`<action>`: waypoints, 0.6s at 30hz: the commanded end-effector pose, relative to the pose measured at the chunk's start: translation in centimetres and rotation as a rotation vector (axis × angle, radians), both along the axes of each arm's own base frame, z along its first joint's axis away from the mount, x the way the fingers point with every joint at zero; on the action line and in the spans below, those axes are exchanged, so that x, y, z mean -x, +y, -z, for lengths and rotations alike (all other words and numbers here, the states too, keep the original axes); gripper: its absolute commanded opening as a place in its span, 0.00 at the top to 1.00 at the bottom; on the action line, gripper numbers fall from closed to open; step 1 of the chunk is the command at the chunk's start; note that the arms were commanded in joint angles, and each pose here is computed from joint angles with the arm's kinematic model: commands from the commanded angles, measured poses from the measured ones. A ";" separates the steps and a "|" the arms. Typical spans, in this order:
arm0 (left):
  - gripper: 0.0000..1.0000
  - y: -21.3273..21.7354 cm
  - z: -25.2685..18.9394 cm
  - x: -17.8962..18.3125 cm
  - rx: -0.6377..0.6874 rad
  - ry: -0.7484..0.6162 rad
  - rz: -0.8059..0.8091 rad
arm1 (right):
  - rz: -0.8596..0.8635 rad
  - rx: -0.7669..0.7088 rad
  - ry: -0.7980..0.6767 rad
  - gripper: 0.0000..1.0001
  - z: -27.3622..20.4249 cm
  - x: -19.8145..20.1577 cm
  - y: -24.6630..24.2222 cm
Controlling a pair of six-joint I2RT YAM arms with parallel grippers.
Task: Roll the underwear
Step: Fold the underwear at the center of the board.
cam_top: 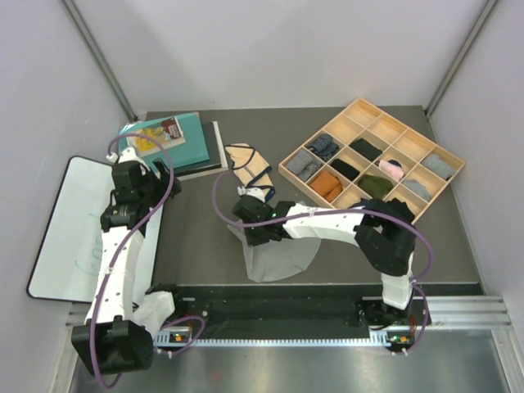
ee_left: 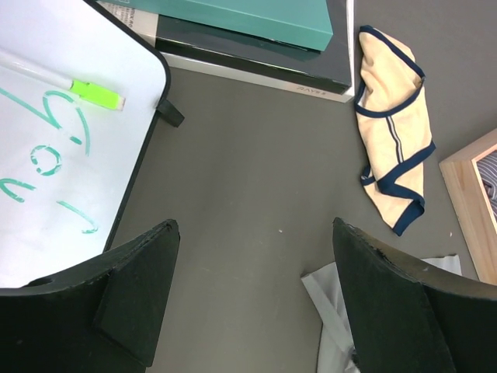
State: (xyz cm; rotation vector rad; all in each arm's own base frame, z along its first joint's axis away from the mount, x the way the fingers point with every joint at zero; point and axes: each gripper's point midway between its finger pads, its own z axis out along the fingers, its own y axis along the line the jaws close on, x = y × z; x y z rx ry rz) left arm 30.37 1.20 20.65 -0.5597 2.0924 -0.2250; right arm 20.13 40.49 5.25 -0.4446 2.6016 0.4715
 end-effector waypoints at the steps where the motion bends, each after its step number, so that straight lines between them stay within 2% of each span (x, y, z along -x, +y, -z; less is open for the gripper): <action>1: 0.16 -0.3 -0.8 -0.6 0.005 -0.053 0.024 | 0.026 -0.067 -0.023 1.00 -2.0 -1.1 -1.1; 18: 0.18 -0.7 -0.2 -0.8 0.016 -0.038 0.048 | 0.130 -0.069 -0.047 1.00 -2.3 -3.5 -7.6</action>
